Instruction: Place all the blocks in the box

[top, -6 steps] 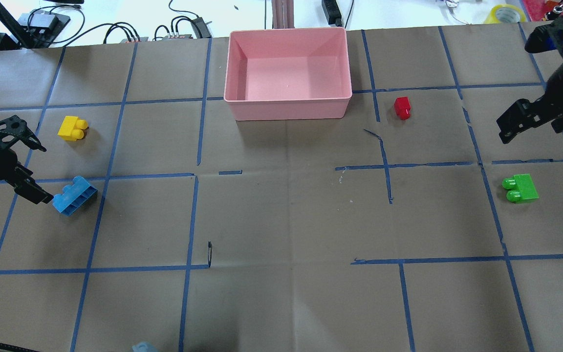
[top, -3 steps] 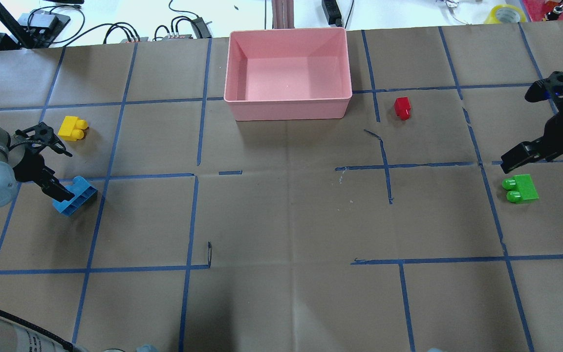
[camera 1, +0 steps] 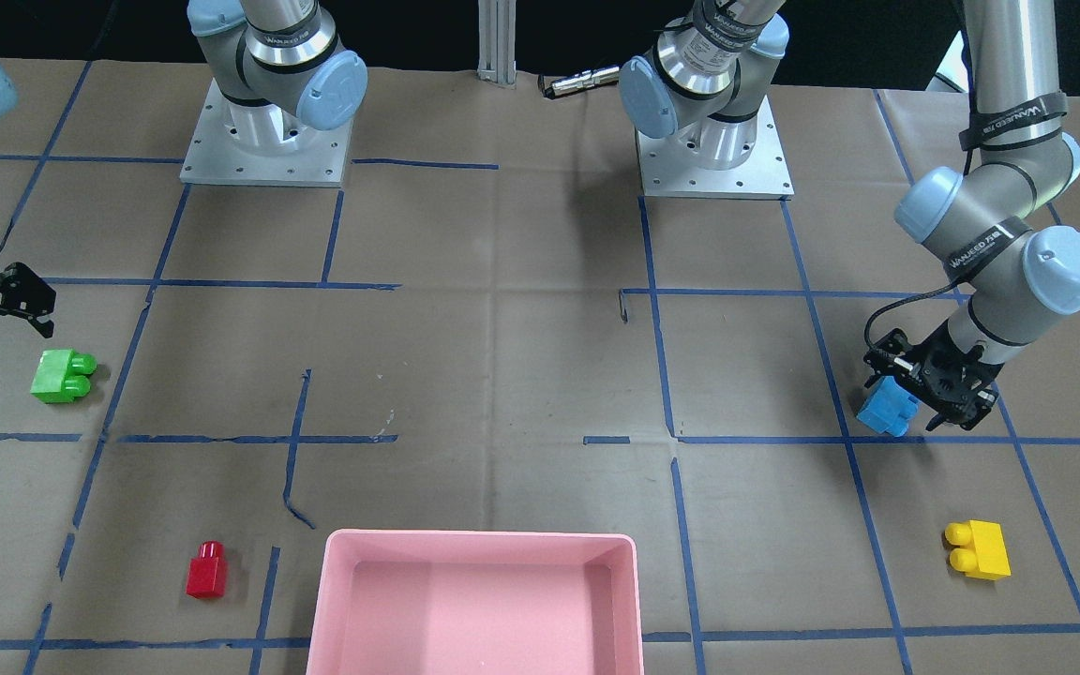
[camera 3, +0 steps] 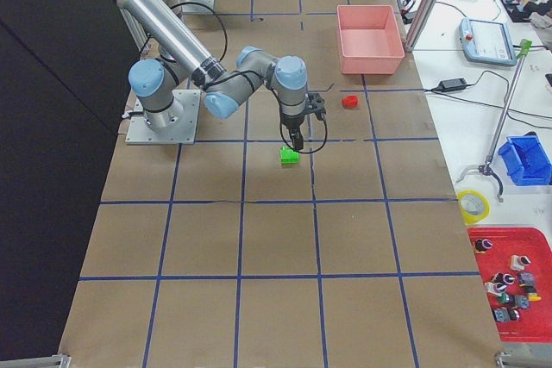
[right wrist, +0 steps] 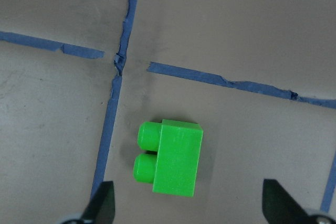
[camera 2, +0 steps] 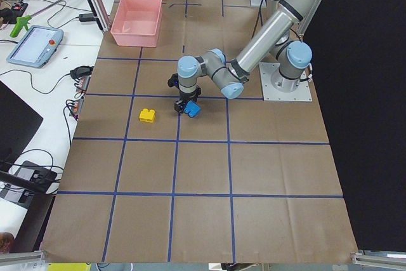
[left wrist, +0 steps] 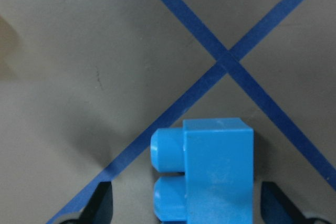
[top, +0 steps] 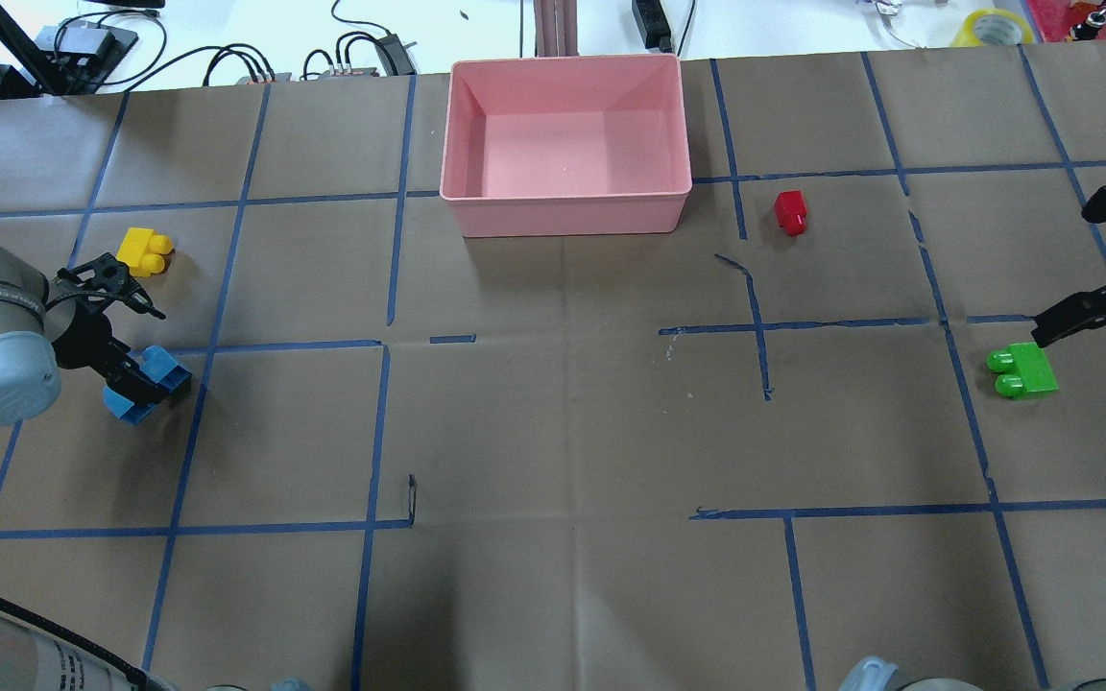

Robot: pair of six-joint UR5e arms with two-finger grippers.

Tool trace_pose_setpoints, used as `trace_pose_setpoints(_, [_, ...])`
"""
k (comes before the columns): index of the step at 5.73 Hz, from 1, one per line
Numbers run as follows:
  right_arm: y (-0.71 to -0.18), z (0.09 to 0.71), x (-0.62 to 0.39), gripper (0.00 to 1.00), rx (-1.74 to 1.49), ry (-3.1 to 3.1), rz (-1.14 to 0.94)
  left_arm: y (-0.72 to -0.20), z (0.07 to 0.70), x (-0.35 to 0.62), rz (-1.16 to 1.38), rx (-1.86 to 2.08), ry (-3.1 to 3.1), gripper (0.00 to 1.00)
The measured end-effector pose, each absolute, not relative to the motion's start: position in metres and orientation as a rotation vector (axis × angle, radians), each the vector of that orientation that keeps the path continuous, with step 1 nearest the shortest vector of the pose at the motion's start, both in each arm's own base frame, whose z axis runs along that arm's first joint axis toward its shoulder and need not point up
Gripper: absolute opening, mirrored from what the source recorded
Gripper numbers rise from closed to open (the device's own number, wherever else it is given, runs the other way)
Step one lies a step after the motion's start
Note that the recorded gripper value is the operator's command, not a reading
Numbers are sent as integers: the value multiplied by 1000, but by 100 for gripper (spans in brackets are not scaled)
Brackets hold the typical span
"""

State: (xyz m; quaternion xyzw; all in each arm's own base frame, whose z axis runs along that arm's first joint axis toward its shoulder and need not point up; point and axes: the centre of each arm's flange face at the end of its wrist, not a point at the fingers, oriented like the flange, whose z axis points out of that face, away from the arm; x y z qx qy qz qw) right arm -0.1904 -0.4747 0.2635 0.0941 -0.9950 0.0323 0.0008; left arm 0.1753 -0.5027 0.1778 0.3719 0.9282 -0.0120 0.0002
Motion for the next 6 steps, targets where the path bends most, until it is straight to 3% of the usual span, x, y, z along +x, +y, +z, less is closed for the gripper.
trace_pose_setpoints(4, [-478, 213, -195, 99, 43, -3185, 34, -499, 176, 176, -33, 1189, 2911, 38])
trace_pose_setpoints(6, [-475, 205, -194, 99, 3, -3154, 71, -502, 179, 177, -41, 1205, 2896, 23])
